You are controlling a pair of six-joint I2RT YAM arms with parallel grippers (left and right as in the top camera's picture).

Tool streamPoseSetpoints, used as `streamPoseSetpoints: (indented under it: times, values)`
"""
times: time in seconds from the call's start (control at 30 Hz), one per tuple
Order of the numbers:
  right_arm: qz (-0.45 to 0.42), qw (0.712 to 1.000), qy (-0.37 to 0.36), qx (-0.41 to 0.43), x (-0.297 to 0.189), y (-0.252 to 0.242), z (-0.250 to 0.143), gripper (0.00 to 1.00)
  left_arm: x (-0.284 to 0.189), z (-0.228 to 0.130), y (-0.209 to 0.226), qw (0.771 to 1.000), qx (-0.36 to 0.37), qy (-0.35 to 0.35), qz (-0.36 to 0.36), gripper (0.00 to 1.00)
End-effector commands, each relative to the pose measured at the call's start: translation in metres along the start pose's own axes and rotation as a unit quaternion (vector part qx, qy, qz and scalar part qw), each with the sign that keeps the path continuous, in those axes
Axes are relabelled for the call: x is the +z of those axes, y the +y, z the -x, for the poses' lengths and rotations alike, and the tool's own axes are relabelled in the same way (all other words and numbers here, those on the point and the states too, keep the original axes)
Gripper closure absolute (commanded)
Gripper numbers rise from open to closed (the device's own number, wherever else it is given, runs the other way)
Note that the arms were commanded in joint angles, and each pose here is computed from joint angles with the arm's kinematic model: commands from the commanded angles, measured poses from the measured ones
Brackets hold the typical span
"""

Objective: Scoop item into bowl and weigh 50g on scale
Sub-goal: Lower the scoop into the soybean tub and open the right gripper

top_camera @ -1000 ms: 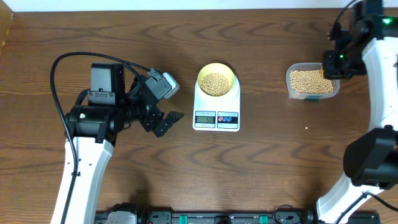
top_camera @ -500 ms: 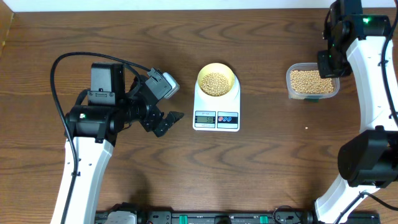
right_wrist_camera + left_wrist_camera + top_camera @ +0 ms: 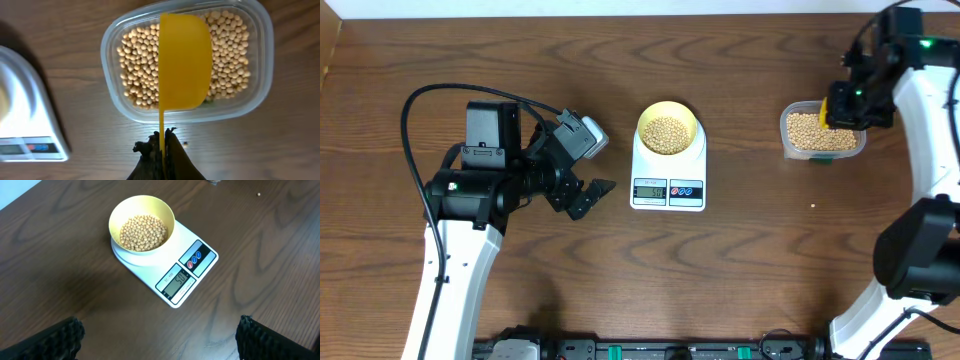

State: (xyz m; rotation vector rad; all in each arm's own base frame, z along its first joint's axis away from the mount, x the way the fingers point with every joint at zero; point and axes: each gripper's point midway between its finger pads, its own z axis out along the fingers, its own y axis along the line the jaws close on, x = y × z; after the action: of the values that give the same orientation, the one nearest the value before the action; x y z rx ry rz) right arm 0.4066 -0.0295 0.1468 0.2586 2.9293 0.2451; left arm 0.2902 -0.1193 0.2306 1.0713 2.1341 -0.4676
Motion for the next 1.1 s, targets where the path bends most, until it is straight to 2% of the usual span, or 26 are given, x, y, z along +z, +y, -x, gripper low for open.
streamPoseSetpoints:
  times: [0.0,0.33,0.6,0.7,0.8,0.9,0.97,1.07]
  values:
    - [0.087,0.995,0.004,0.039,0.001,0.008,-0.003,0.99,-0.003,0.005,0.001,1.000,-0.003,-0.008,0.002,0.01]
    - [0.180,0.980,-0.007,0.090,0.018,-0.007,-0.004,0.99,-0.003,0.005,0.001,1.000,-0.003,-0.008,0.002,0.01]
    - [0.184,0.976,-0.005,0.120,0.035,-0.026,-0.013,0.97,-0.003,0.005,0.001,1.000,-0.004,-0.008,0.002,0.01]
    - [0.182,0.974,0.003,0.138,0.039,-0.036,-0.021,0.85,-0.003,0.005,0.001,1.000,-0.003,-0.008,0.002,0.01]
    - [0.181,0.972,0.009,0.153,0.042,-0.045,-0.027,0.80,-0.003,0.005,0.001,1.000,-0.003,-0.008,0.002,0.01]
    - [0.180,0.970,0.006,0.163,0.042,-0.053,-0.028,0.68,-0.003,0.005,0.001,1.000,-0.003,-0.008,0.002,0.01]
    - [0.179,0.969,0.003,0.170,0.040,-0.059,-0.027,0.51,-0.003,0.005,0.001,1.000,-0.003,-0.008,0.002,0.01]
    - [0.177,0.967,-0.001,0.181,0.038,-0.068,-0.027,0.33,-0.003,0.005,0.001,1.000,-0.004,-0.008,0.002,0.01]
